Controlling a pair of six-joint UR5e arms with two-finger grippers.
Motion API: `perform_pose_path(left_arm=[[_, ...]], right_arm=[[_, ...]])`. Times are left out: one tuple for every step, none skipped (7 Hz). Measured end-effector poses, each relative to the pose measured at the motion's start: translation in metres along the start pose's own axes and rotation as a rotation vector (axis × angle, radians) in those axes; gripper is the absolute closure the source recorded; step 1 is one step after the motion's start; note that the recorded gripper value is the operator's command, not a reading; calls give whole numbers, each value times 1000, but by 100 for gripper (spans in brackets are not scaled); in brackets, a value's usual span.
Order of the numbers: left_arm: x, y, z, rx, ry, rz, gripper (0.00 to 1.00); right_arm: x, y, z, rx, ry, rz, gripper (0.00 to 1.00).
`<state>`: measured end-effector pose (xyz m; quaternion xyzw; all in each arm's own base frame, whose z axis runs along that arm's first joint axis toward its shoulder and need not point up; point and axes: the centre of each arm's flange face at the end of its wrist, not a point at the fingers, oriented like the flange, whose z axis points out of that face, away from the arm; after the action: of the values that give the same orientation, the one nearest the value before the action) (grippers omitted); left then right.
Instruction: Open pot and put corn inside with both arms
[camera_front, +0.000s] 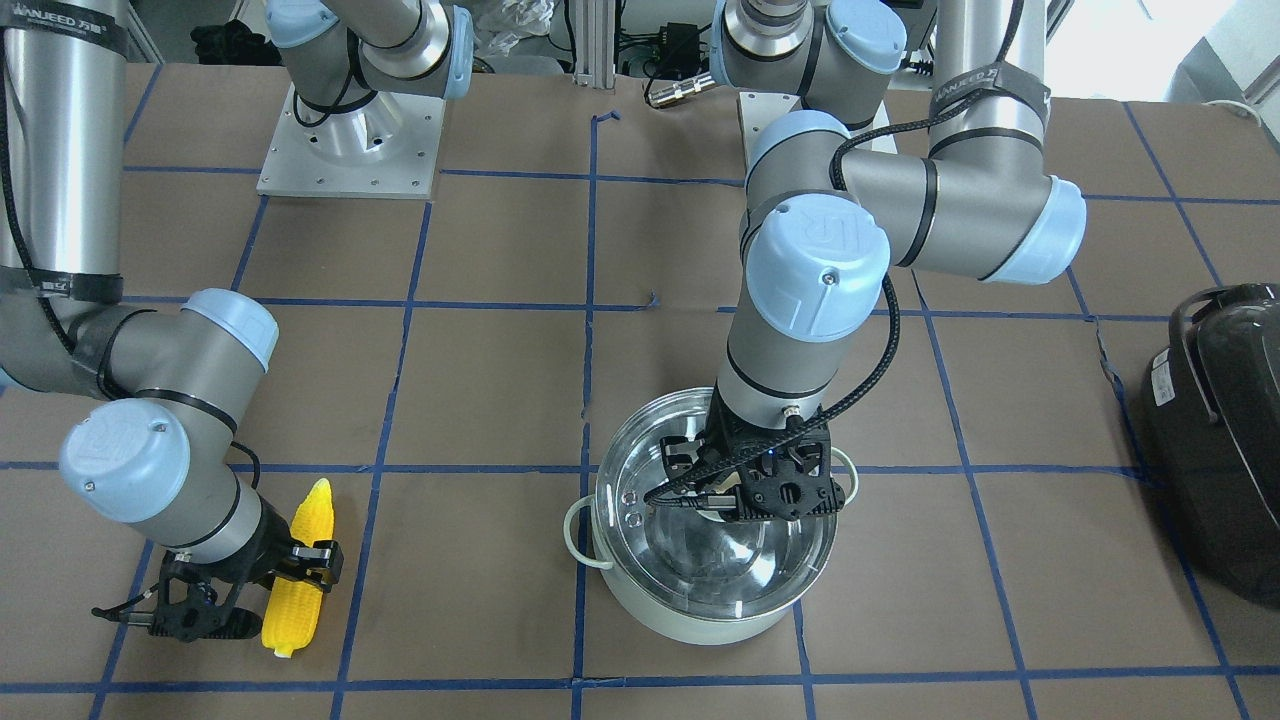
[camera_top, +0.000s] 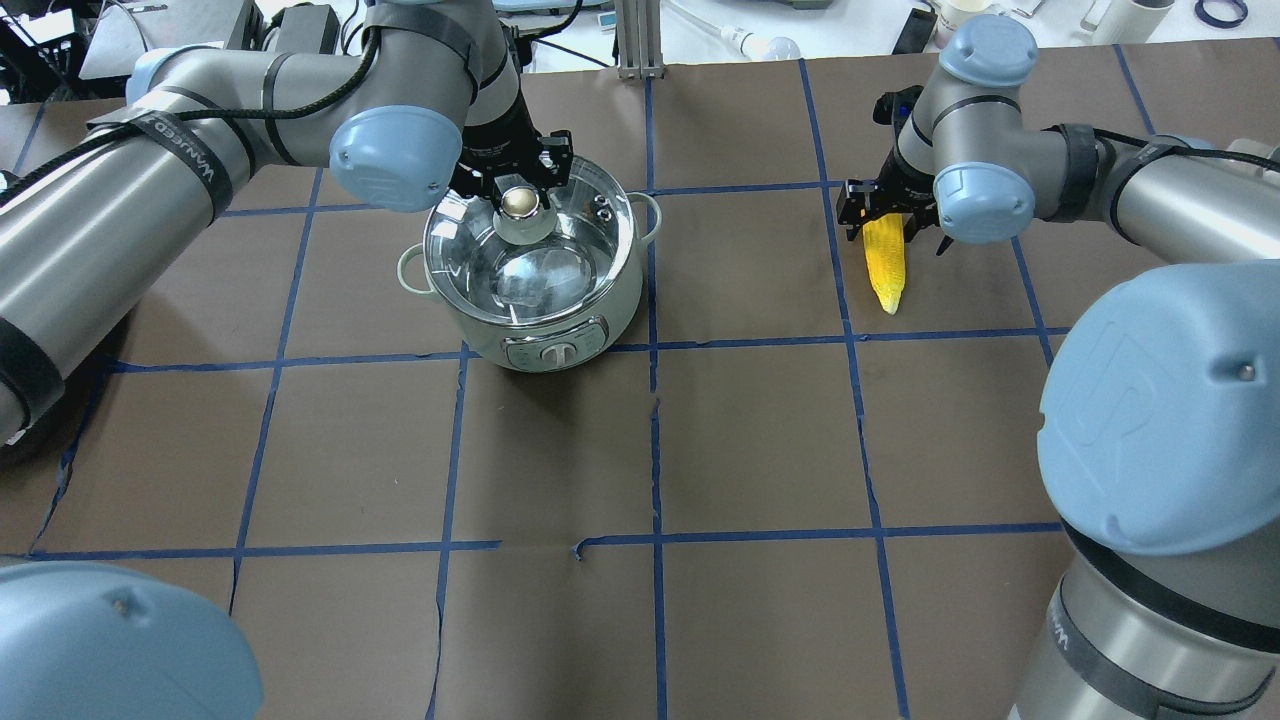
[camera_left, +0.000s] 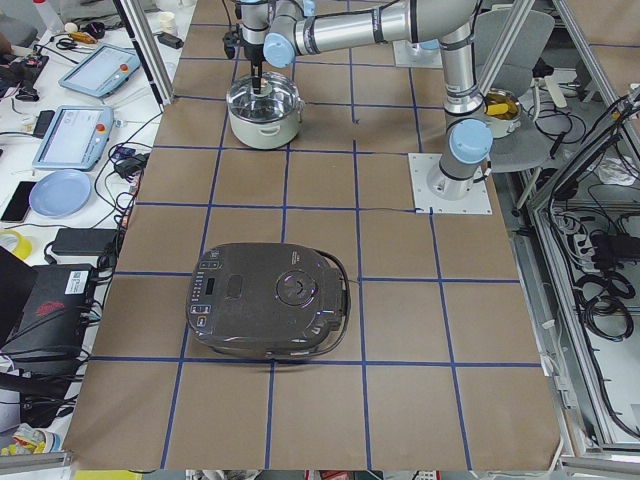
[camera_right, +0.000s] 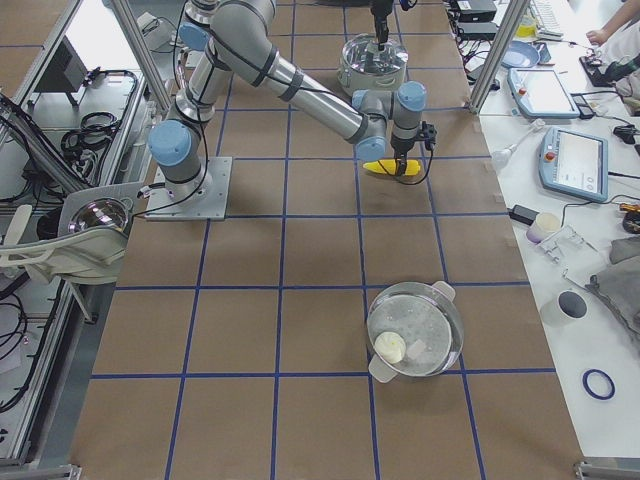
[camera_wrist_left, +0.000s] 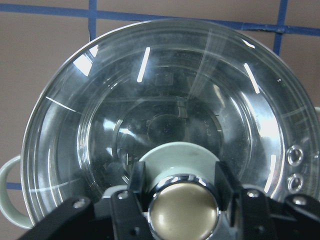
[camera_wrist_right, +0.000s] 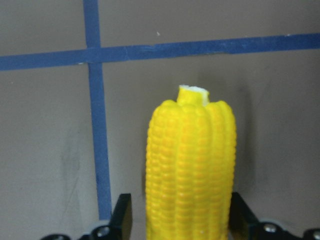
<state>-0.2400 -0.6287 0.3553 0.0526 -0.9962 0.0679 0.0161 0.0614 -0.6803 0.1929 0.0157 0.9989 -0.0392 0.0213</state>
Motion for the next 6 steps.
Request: perform_pose_path(left_arm=[[0, -1, -16, 25, 9, -5, 100], [-6, -8, -33, 54, 15, -14, 100], [-26, -19, -44, 71, 11, -37, 100], [-66, -33, -48, 73, -1, -71, 100], [-110, -45, -52, 67, -12, -90, 100], [-151, -51, -55, 48, -27, -89, 100]], right_arm=[[1, 0, -3, 2, 13, -25, 75], [1, -1, -8, 7, 16, -40, 75], [-1, -2, -21, 24, 9, -46, 75], [-8, -1, -41, 47, -15, -49, 75], [-21, 0, -59, 66, -43, -55, 75], [-43, 1, -76, 80, -60, -52, 76]])
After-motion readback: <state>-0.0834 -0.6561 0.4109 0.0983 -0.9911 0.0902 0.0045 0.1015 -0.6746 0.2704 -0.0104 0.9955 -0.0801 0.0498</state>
